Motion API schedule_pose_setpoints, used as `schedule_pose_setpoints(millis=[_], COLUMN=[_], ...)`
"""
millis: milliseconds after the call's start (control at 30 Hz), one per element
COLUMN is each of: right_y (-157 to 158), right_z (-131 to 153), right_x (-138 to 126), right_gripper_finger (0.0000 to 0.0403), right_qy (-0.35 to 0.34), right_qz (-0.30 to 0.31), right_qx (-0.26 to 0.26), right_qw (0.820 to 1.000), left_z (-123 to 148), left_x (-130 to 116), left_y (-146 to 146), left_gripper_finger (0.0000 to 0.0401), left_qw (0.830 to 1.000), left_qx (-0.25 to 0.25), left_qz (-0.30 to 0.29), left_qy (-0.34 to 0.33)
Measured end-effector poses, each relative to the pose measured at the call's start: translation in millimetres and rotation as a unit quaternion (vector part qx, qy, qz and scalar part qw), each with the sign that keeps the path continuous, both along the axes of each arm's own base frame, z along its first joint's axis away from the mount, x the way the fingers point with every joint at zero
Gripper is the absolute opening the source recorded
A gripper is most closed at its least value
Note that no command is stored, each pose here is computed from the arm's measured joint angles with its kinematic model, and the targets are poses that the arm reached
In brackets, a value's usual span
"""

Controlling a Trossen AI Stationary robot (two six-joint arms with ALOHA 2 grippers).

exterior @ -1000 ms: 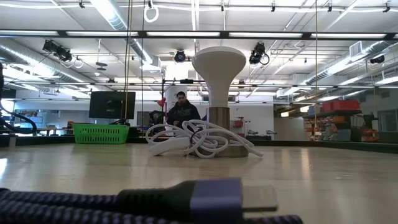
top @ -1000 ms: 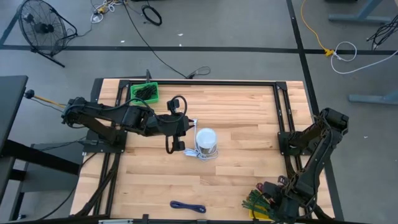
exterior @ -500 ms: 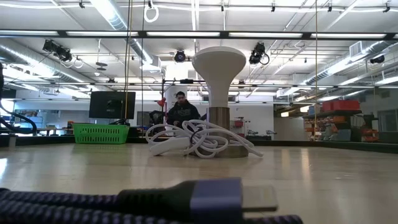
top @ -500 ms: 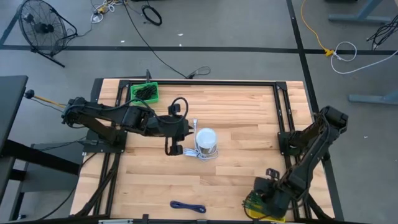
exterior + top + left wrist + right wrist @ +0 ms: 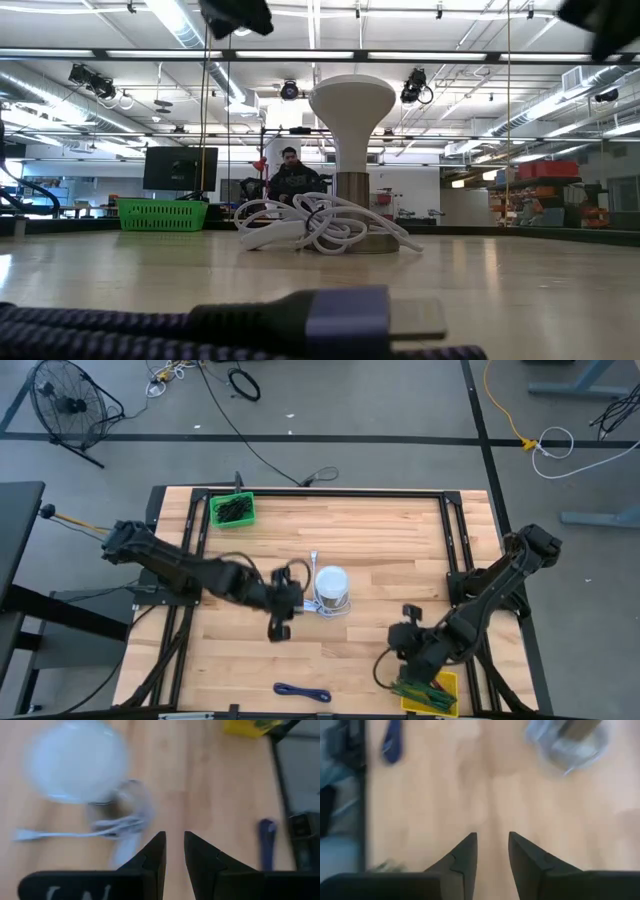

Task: Pick & Place USB Port
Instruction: Put the violet black charger cable into the yellow basket

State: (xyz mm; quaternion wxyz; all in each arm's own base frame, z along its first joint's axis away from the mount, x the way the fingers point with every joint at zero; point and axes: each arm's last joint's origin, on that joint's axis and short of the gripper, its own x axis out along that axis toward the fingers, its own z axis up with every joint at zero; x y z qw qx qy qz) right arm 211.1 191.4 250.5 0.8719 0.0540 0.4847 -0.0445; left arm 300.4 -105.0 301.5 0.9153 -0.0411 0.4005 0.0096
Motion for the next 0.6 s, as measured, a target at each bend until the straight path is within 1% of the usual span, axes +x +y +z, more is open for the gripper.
schedule_pose_setpoints(millis=[100,167,233,300,333,367,433,500,600], right_y=[-12,-20,-28,-36,-40,-43,-48,-52,-58], right_z=[2,3,5,7,8,9,11,12,15], right_x=[11,18,26,31,34,36,40,44,49], right_gripper_finger=[0.0109,0.0109,0.0109,0.0109,0.0109,0.0109,0.0109,0.0109,0.011], right_qy=[-0.034,-0.051,-0.071,-0.082,-0.087,-0.091,-0.092,-0.099,-0.107], right_qz=[-0.011,-0.025,-0.041,-0.052,-0.055,-0.056,-0.056,-0.06,-0.066], right_qx=[-0.05,-0.079,-0.098,-0.116,-0.122,-0.126,-0.13,-0.128,-0.128], right_qw=[0.998,0.995,0.992,0.988,0.987,0.986,0.986,0.985,0.984], left_z=[-26,-41,-56,-68,-74,-80,-91,-103,-125], left_x=[-7,-9,-17,-19,-23,-28,-30,-36,-37], left_y=[-20,-34,-46,-59,-64,-69,-79,-88,-101], left_gripper_finger=[0.0073,0.0073,0.0073,0.0073,0.0073,0.0073,0.0073,0.0073,0.0073], left_qw=[0.999,0.997,0.996,0.992,0.992,0.991,0.99,0.991,0.99], left_qx=[-0.036,-0.067,-0.088,-0.119,-0.127,-0.13,-0.142,-0.134,-0.132], left_qz=[-0.006,-0.008,-0.011,-0.013,-0.014,-0.012,-0.012,-0.008,0.0], left_qy=[-0.004,-0.022,-0.018,-0.031,-0.026,-0.013,-0.01,0.011,0.044])
